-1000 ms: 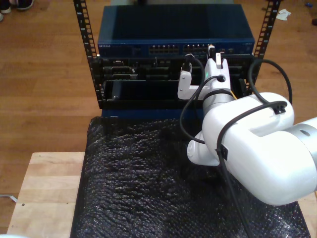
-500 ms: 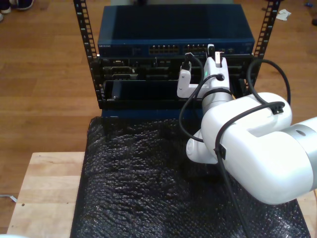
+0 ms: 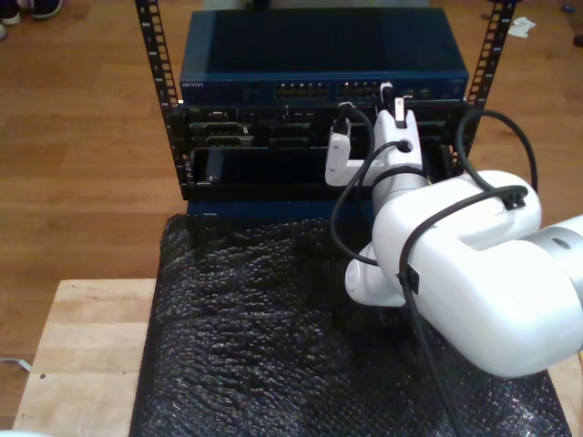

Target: Grab the cable and plug it in

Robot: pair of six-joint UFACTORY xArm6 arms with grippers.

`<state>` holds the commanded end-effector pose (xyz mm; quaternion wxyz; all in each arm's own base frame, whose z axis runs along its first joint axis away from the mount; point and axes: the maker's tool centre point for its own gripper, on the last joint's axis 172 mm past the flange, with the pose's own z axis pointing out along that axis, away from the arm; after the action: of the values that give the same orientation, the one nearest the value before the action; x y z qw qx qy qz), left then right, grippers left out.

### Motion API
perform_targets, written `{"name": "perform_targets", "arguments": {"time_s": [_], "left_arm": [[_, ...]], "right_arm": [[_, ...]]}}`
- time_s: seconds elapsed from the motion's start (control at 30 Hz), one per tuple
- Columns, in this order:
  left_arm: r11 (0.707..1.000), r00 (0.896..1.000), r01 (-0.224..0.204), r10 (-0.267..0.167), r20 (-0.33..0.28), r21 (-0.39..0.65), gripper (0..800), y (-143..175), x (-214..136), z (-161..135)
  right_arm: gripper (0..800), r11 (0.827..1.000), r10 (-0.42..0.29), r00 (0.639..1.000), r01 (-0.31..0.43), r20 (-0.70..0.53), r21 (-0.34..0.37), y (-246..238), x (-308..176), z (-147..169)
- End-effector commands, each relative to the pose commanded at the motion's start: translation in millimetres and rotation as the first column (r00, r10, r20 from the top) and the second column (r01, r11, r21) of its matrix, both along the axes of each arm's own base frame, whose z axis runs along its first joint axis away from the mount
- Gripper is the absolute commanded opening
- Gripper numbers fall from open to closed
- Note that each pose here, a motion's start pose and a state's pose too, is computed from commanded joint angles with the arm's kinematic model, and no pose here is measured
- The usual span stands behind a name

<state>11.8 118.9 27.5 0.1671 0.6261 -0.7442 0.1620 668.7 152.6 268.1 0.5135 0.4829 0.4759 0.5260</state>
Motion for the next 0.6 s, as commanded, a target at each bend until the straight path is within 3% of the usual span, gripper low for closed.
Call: {"name": "perform_targets", "arguments": {"time_s": [0.23,0.6], "left_arm": [[1.000,1.000,-0.001,0.001,0.001,0.000,800,0,0,0],[1.000,1.000,0.001,-0.001,0.001,0.000,800,0,0,0]], "right_arm": [[344,1.000,0.031,0.999,-0.031,-0.026,-0.006,12,-23,8],[463,0.998,0.056,0.986,-0.056,-0.158,0.003,2,-50,20]]}}
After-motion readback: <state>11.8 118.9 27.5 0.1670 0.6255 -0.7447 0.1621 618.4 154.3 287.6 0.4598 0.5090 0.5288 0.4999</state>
